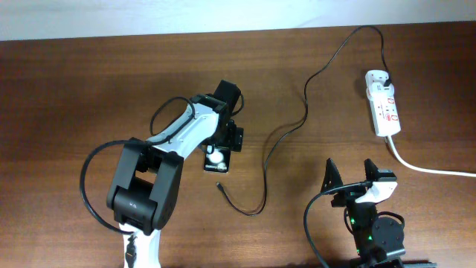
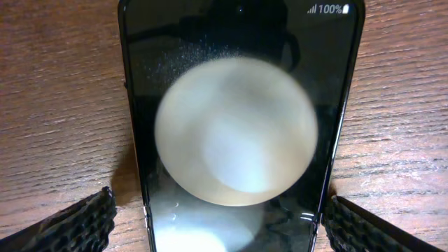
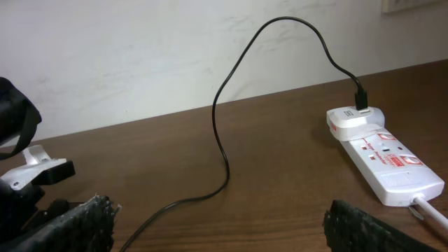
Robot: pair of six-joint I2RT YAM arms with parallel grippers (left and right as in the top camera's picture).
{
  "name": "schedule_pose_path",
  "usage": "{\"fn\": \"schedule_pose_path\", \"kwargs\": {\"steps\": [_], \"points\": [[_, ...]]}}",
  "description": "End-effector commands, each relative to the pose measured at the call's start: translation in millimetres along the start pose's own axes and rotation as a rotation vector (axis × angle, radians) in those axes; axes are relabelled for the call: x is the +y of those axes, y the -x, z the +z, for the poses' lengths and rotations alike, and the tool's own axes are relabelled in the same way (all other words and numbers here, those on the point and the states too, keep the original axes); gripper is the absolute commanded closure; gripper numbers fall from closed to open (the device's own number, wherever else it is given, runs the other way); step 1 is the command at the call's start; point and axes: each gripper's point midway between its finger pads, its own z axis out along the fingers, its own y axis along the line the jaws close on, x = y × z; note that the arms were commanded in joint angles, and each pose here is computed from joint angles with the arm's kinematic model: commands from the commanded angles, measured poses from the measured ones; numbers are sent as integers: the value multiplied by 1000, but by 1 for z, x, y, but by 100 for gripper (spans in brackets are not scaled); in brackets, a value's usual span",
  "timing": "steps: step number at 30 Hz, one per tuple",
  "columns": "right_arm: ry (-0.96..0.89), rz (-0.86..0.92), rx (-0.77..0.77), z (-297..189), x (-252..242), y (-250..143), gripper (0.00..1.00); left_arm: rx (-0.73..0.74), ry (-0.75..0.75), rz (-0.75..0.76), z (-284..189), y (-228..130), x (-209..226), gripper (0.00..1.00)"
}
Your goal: Plug charger to phone and switch on socket
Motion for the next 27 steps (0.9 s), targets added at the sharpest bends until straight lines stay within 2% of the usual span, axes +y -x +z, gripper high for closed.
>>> {"fn": "schedule_pose_path", "kwargs": {"steps": [1,4,7,9,14,15,23,27], "points": [[-7,-10,3,0,-2,-2,1,70,60,23,23,-21,10,9],[-7,-10,3,0,-2,-2,1,71,59,23,23,-21,10,15],[-7,-10,3,0,-2,-2,1,71,59,23,23,-21,10,12],[-7,-10,3,0,-2,-2,1,71,59,23,23,-21,10,13],[-7,-10,3,0,-2,-2,1,71,60,23,23,-21,10,33],[-7,-10,3,0,-2,-2,1,72,60,21,23,-21,11,35],[-7,-10,3,0,-2,-2,1,56,41,-57,-7,8,33,40],[-7,-10,3,0,-2,-2,1,66,-128,-49,-16,17,27,39]]}}
